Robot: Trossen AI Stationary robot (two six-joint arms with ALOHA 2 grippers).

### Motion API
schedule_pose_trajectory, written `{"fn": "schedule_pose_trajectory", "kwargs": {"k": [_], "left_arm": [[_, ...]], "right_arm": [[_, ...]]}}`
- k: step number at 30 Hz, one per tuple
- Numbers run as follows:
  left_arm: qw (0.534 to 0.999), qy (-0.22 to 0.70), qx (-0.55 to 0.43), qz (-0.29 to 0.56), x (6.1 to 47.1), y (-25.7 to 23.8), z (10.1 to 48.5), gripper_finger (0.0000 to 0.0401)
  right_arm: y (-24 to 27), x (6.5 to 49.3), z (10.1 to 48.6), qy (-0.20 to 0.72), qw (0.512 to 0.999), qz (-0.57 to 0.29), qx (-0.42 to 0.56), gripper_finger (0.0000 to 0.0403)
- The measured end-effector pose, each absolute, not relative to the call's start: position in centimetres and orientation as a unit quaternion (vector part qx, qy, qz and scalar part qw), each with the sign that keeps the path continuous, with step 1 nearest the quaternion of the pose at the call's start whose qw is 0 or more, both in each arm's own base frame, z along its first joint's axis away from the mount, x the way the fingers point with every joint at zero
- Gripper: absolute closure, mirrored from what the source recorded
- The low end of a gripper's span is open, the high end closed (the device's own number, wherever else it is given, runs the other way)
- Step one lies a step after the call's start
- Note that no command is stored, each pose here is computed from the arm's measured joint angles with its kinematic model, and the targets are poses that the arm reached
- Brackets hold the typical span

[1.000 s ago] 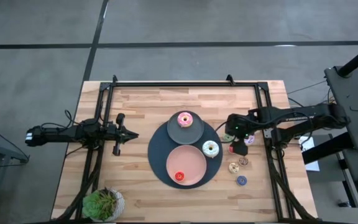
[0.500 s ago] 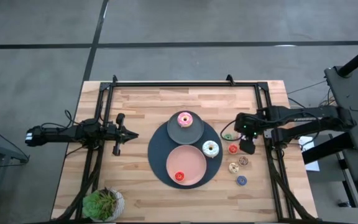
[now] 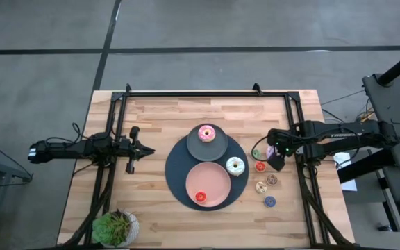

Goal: Pick & Place donuts
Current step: Put the big purple doughnut into the gray plate

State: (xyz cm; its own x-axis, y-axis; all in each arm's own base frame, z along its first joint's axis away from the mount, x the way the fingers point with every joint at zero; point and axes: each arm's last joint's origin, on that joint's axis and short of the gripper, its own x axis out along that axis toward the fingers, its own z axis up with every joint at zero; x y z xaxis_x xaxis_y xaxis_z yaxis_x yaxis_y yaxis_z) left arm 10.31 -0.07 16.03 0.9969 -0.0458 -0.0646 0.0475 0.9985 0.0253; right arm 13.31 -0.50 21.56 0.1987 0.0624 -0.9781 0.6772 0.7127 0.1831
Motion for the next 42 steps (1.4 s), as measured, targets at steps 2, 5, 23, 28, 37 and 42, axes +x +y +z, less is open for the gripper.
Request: {"fn": "schedule_pose_trajectory", "kwargs": {"k": [2,5,23,28,37,42], "left_arm": [[0.999,0.032,0.013,-0.023,10.3,-0.1,16.0,0.0401],[0.999,0.032,0.013,-0.023,10.3,-0.1,16.0,0.0401],[0.999,0.032,0.013,-0.023,10.3,-0.1,16.0,0.0401],[0.999,0.032,0.013,-0.023,10.3,-0.1,16.0,0.0401],[0.999,0.032,0.014,-0.023,10.3,-0.1,16.0,0.0401],[0.999,0.032,0.014,-0.023,10.3,-0.1,16.0,0.0401]], "right_arm": [[-0.6,13.4,21.5,0.587,0.701,-0.243,0.323,0.0140],[-0.8,13.6,21.4,0.580,0.693,-0.270,0.332,0.0141],[-1.2,14.6,20.7,0.540,0.628,-0.361,0.428,0.0126],[-1.5,15.3,19.9,0.545,0.620,-0.370,0.425,0.0124],[-1.6,15.1,18.6,0.519,0.620,-0.387,0.443,0.0128],[-1.6,14.8,17.9,0.516,0.610,-0.398,0.451,0.0133]]}}
